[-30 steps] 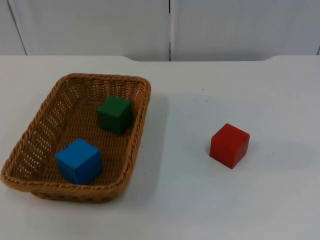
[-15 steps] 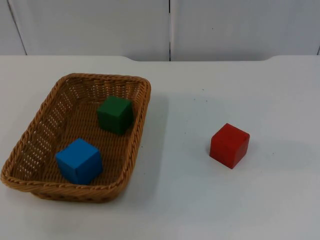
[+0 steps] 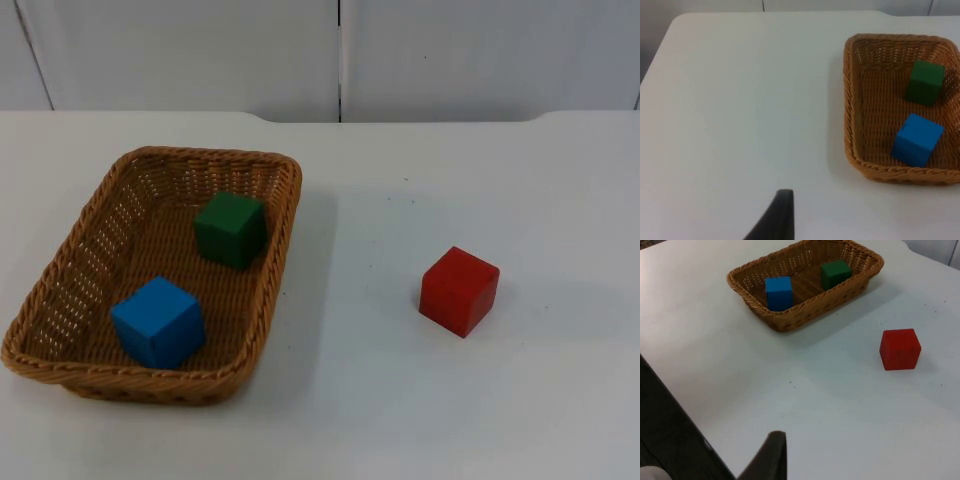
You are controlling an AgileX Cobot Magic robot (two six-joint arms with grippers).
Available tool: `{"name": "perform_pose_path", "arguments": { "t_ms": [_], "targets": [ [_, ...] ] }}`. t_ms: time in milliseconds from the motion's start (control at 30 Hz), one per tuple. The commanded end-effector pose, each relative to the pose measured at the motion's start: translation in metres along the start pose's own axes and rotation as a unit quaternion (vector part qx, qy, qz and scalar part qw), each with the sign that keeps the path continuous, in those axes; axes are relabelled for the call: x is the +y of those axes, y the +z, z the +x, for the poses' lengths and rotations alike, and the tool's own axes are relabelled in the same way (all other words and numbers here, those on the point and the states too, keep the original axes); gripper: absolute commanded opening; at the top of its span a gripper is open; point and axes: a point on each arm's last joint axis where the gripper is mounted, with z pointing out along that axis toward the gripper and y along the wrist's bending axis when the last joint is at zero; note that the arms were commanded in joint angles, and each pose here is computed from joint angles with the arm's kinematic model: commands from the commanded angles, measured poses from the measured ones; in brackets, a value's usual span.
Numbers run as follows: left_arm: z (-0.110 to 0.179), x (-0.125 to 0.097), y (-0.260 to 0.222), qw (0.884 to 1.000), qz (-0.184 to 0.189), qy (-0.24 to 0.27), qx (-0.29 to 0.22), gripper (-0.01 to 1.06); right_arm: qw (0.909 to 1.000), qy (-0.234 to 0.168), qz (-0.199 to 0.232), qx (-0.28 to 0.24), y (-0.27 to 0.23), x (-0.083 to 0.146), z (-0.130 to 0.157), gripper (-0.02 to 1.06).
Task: Pick up one cube with each hand and place exactly two cubes into the same basket, leaving the remaining cube outside.
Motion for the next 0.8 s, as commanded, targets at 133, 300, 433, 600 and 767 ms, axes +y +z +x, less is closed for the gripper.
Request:
{"name": "perform_pose_path", "arguments": {
  "t_ms": [133, 300, 433, 600, 767],
  "targets": [
    [0.0009, 0.0002, 0.0001, 1.0, -0.003, 0.001, -0.001, 1.02, 1.0, -0.006, -0.002, 0.004, 0.0017, 0.0, 0.0023, 1.05],
    [0.0009, 0.0002, 0.0001, 1.0, -0.003, 0.001, -0.001, 1.02, 0.9996, 0.008, 0.025, 0.004, 0.0017, 0.0005, 0.0023, 1.05],
    [0.0009, 0.0002, 0.0001, 1.0, -0.003, 0.001, -0.001, 1.02, 0.9972, 0.033, 0.067, 0.006, 0.0019, 0.0018, 0.0021, 1.05],
    [0.0009, 0.0002, 0.0001, 1.0, -0.003, 0.001, -0.001, 1.02, 0.9919, 0.054, 0.115, 0.007, 0.0019, 0.0019, 0.0021, 1.05],
    [0.0009, 0.0002, 0.0001, 1.0, -0.003, 0.001, -0.001, 1.02, 0.9843, 0.077, 0.159, 0.009, 0.0021, 0.0026, 0.002, 1.05]
  ]
}}
